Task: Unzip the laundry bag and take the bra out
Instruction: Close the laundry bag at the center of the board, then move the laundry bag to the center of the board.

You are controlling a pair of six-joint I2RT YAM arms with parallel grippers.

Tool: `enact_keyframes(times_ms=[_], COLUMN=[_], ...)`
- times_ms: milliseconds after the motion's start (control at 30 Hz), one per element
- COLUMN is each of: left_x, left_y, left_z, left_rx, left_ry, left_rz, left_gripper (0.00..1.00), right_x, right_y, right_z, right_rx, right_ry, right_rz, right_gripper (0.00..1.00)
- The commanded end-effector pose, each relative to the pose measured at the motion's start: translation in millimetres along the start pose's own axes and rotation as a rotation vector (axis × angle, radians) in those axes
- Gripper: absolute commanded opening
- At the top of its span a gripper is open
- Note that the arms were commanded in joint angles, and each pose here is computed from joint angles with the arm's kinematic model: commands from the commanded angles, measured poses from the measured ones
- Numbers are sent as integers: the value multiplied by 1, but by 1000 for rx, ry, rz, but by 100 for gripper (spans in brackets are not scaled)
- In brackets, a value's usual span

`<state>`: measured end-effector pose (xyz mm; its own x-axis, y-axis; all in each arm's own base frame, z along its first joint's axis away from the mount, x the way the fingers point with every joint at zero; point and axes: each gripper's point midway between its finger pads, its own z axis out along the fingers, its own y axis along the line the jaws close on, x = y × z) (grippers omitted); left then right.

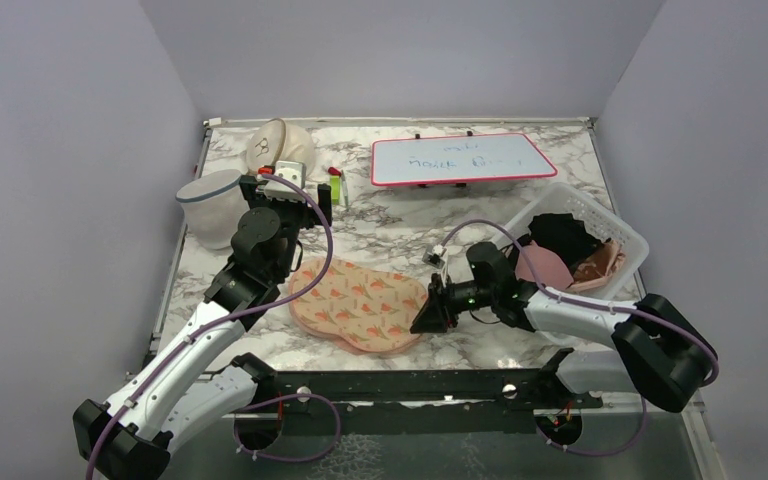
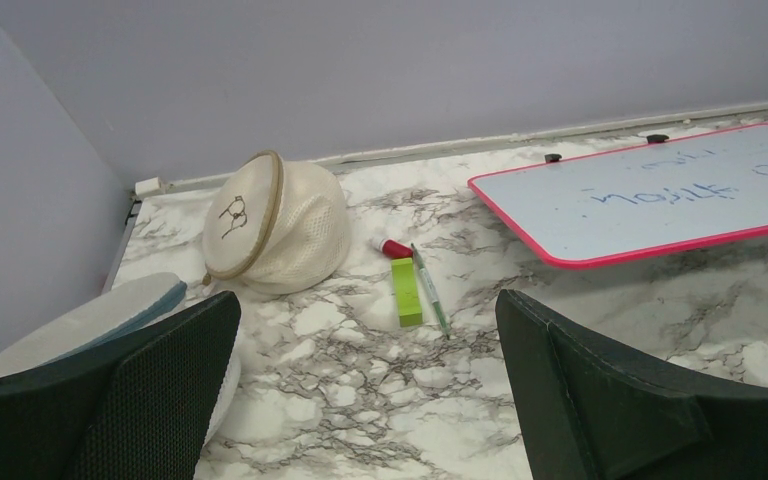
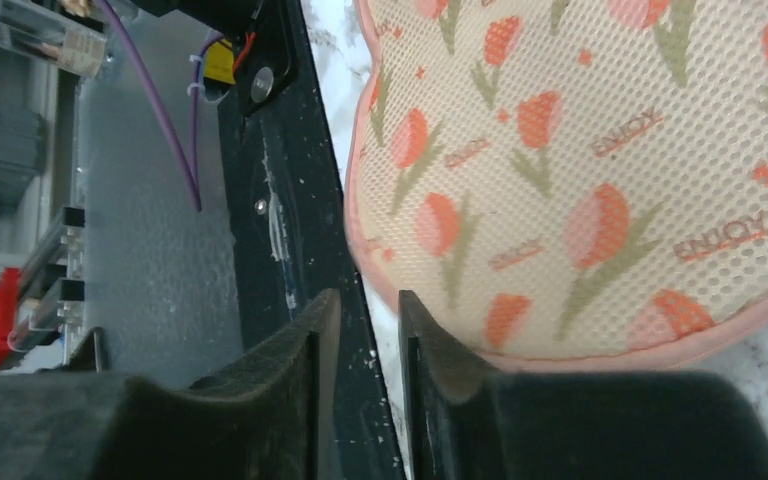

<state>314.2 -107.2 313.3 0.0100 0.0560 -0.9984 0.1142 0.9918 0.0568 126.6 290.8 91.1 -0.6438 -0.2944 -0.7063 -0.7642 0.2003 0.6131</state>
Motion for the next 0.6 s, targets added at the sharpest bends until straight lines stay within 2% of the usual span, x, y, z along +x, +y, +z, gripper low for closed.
enact_keyframes(times_ms=[0,167,233,400,567], left_x=[-21,-20,-20,-21,-19], left_y=[-1,0,0,0,-1], left_z=[-2,-1,-2,-2,-1], left_rx=[17,13,14,15,17], left_ry=[-53,-48,-50,-51,-46], left_rz=[-32,-29,-30,-31,-30], left_gripper=[96,96,96,96,96], right_x=[-1,-17,-17,-14,-8], right_y=[4,-23,-43,-67,-75], right_z=[0,-10,-17,-22,-17], right_rx=[8,226,357,490,507], right_ry=[23,13,24,34,32], right_rz=[69,56,67,100,146], right_gripper=[36,67,73,74,72])
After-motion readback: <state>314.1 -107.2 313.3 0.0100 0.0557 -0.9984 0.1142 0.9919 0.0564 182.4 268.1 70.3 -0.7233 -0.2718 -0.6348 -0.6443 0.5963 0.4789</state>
